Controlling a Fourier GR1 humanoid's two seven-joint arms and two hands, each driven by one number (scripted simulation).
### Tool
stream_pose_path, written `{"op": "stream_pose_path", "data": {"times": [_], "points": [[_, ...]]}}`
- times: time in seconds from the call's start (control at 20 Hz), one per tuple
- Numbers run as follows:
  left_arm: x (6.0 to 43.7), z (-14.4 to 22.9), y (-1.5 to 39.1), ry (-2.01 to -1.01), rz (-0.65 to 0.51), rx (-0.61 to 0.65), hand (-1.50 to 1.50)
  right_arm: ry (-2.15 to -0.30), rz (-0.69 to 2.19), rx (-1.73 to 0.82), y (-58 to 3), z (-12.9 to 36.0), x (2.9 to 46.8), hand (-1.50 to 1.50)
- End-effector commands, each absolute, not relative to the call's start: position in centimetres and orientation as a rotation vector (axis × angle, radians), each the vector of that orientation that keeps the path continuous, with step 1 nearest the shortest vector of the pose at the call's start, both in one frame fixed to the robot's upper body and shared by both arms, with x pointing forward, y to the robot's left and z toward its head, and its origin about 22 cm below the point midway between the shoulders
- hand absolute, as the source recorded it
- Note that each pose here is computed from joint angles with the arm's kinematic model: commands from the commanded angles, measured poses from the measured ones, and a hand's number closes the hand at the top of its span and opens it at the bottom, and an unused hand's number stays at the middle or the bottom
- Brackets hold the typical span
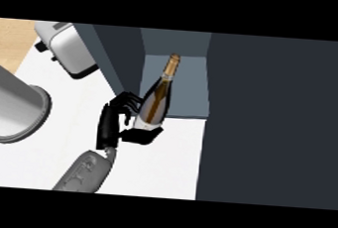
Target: Pick up the wine, place it into the cabinet and close the cabinet
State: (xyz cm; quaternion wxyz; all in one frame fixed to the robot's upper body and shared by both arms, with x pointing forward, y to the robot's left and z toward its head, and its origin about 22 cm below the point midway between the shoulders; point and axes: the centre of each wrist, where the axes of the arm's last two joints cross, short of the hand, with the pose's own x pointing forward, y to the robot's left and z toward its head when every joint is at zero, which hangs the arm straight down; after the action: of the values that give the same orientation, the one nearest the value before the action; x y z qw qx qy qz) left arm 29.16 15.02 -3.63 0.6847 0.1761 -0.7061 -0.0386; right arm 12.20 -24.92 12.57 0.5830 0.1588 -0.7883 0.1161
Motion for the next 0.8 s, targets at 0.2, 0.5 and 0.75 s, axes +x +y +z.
{"op": "stream_pose_path", "data": {"times": [0.2,0.5,0.75], "points": [[32.8,-1.5,9.6,-1.564,-0.254,0.382,1.5,-1.871,0.269,0.435,-25.0,14.1,11.2,-1.5],[33.4,-1.9,10.6,-1.525,-0.23,0.461,1.5,-1.874,0.29,0.479,-24.5,13.9,11.6,-1.5],[33.3,-2.3,11.1,-1.48,-0.217,0.488,1.5,-1.872,0.266,0.476,-24.2,13.9,12.0,-1.5]]}}
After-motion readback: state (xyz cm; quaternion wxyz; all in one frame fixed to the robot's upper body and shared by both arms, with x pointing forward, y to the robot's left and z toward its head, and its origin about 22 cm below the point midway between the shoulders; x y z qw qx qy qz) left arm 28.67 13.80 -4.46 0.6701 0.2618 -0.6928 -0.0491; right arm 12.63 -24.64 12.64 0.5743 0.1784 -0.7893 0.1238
